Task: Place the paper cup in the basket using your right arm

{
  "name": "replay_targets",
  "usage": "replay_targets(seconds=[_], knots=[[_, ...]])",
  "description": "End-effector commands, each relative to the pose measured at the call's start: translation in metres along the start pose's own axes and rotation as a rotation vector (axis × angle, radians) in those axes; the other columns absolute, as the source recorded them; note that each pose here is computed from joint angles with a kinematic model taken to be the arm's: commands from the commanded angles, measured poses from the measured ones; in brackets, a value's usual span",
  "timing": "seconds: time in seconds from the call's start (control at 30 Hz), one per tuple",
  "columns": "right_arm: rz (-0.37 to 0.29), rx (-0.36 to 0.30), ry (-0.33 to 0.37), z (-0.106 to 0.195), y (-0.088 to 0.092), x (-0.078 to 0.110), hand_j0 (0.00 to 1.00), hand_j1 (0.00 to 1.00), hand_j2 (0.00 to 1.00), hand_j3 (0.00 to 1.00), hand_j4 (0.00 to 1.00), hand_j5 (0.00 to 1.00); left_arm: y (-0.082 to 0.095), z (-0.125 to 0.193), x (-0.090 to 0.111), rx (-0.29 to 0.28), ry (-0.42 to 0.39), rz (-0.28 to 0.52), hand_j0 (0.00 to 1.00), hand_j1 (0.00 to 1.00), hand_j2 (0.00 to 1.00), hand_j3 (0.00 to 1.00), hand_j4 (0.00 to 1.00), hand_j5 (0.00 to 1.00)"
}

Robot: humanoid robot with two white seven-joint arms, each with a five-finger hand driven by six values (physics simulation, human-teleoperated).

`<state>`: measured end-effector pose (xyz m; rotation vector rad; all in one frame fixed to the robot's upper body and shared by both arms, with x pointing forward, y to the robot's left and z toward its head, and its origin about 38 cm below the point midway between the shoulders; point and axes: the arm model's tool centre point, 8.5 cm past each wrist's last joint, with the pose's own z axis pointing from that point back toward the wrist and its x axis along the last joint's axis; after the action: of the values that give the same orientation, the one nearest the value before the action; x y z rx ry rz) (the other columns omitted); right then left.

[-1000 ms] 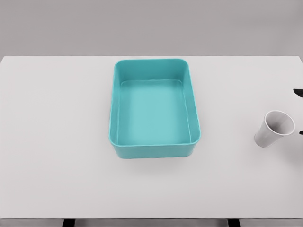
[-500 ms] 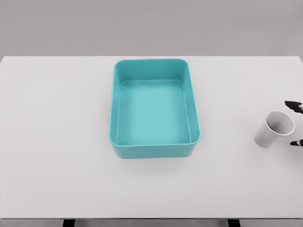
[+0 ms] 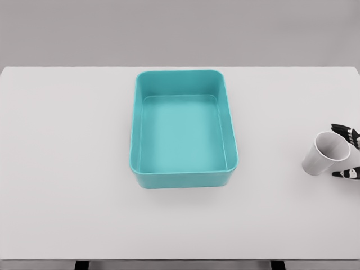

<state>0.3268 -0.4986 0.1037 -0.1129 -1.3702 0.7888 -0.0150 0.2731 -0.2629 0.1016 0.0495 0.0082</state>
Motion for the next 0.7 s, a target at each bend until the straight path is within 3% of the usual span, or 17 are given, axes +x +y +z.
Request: replay_targets(seconds=[0.0,0.13,0.67], knots=[[-0.014,-0.005,-0.009,-0.001,0.0,0.002,1.0,1.0,1.0,1.0,1.0,1.0,0.0,0.0,0.0,0.0,0.001,0.0,1.0,1.0,1.0,1.0,1.0,1.0],[-0.041,0.007,-0.014,0.001,0.009,0.002,1.0,1.0,1.0,1.0,1.0,1.0,0.0,0.0,0.0,0.0,0.001,0.0,1.0,1.0,1.0,1.0,1.0,1.0],[-0.042,-0.003,-0.051,-0.003,0.005,0.015,1.0,1.0,1.0,1.0,1.0,1.0,0.0,0.0,-0.002,0.0,0.004,0.0,1.0,1.0,1.0,1.0,1.0,1.0]])
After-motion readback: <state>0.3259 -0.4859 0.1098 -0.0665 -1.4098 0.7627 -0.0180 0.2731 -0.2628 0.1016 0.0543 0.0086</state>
